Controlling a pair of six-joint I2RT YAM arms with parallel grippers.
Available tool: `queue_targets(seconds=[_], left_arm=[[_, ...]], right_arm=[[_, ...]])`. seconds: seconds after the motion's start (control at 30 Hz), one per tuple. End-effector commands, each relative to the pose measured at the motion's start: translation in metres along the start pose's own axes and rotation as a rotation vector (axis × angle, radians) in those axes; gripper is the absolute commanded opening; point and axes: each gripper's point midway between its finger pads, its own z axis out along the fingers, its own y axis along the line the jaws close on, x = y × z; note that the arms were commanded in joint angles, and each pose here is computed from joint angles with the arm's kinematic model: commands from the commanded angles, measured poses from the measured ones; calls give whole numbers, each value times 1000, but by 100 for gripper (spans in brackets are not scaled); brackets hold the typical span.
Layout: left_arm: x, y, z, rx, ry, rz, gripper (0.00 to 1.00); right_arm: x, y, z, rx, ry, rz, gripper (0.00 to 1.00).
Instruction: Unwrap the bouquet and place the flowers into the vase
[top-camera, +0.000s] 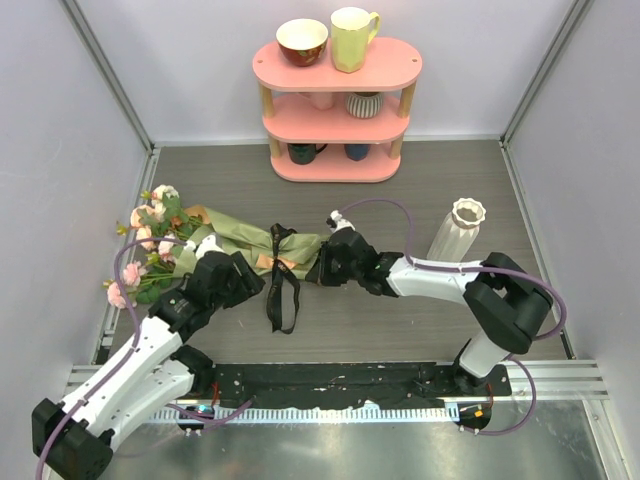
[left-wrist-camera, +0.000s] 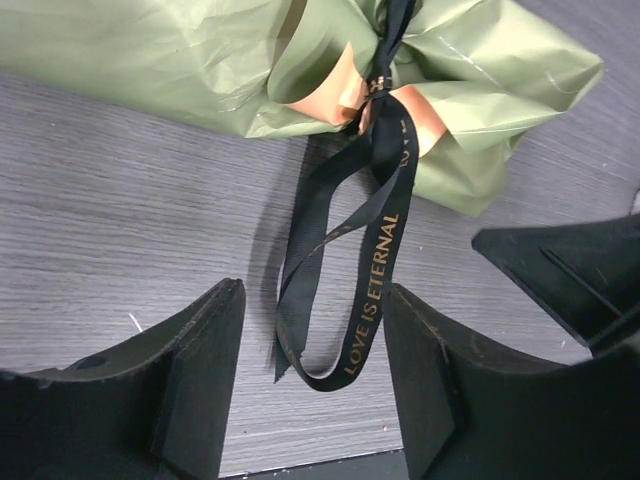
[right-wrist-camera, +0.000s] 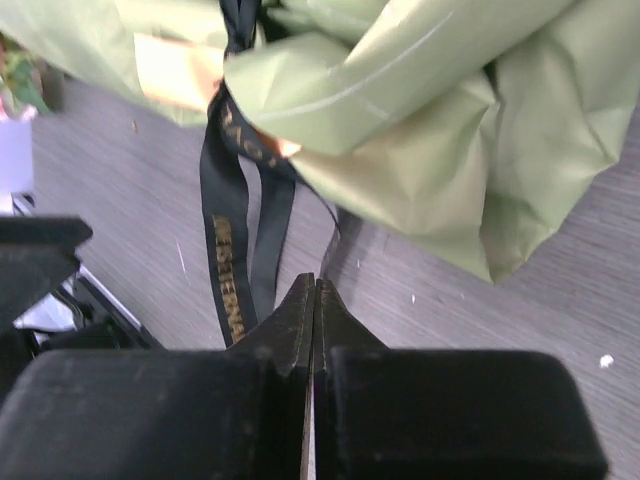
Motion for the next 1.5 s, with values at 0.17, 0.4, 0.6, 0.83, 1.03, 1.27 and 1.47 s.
queue_targets(seconds=[0.17, 0.4, 0.6, 0.83, 1.03, 1.27, 1.47], left_arm=[[0, 2, 22, -18, -28, -11, 45], [24, 20, 55, -124, 71, 31, 27], [52, -13, 77, 16, 223, 34, 15], [54, -69, 71, 182, 197, 50, 18], [62, -100, 75, 256, 285, 116, 42], [6, -44, 34, 72, 23, 161, 73], [3, -7, 35, -24, 36, 125, 60]], right_arm=[[31, 61, -15, -166, 110, -226, 41], [19, 55, -14, -102, 33, -223, 44], [-2, 20, -34, -17, -49, -183, 44], [-9, -1, -41, 13, -66, -151, 44], [-16, 9, -43, -14, -76, -156, 44], [-8, 12, -38, -44, -42, -159, 43], [-10, 18, -35, -70, -46, -153, 43]])
